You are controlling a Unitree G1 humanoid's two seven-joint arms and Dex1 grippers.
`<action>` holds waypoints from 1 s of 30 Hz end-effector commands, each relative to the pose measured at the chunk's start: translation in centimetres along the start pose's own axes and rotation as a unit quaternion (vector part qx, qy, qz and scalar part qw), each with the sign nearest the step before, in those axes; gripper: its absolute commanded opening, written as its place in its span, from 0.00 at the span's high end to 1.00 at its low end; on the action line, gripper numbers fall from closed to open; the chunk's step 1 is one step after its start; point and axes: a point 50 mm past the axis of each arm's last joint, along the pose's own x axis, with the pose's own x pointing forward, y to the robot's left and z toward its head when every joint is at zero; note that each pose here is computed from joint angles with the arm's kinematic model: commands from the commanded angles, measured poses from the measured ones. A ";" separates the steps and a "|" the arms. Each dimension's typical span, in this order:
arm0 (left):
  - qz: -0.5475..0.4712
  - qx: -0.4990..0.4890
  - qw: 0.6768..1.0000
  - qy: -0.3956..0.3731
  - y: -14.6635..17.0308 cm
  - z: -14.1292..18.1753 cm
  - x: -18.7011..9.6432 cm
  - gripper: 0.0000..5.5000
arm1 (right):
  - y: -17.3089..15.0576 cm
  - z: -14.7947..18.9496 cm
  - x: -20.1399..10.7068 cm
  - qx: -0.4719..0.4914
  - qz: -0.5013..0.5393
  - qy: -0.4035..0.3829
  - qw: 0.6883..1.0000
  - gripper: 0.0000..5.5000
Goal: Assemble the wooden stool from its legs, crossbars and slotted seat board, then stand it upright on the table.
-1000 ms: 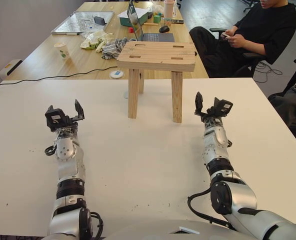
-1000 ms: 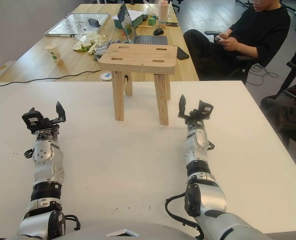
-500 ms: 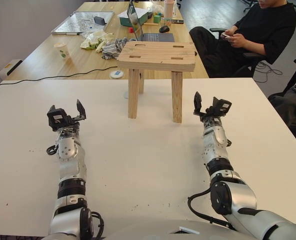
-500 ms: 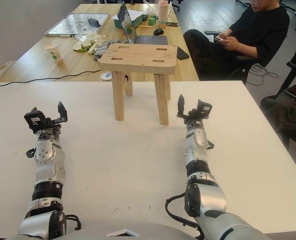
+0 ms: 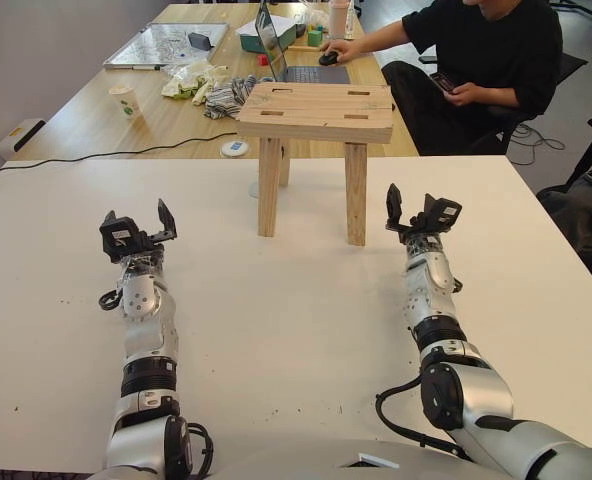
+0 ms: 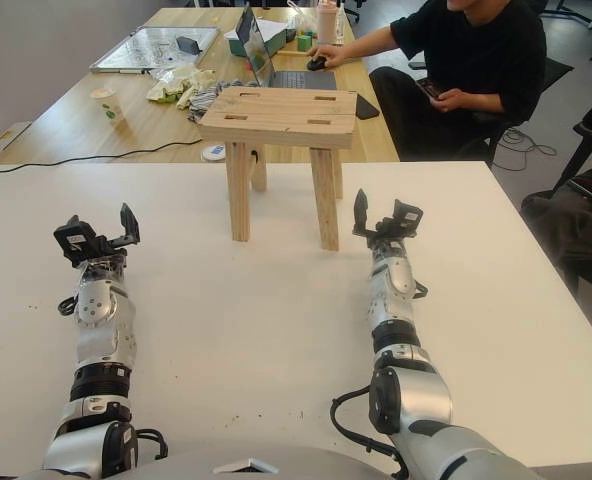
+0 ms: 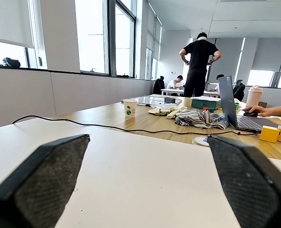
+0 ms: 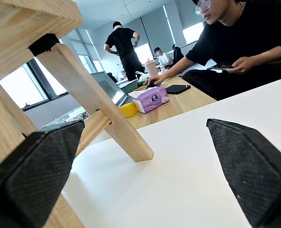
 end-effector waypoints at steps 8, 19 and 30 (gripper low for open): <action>-0.001 -0.049 0.998 -0.024 -1.2 0.8 0.6 0.17 | 0.7 0.0 0.1 -0.006 0.020 0.004 1.000 0.14; -0.004 -0.062 0.998 -0.014 -1.6 0.4 0.6 0.17 | 0.1 0.0 0.0 -0.011 0.012 0.009 1.000 0.14; 0.007 -0.049 0.999 -0.008 -1.3 0.2 1.6 0.17 | -1.7 1.4 1.0 -0.035 -0.010 0.005 0.999 0.14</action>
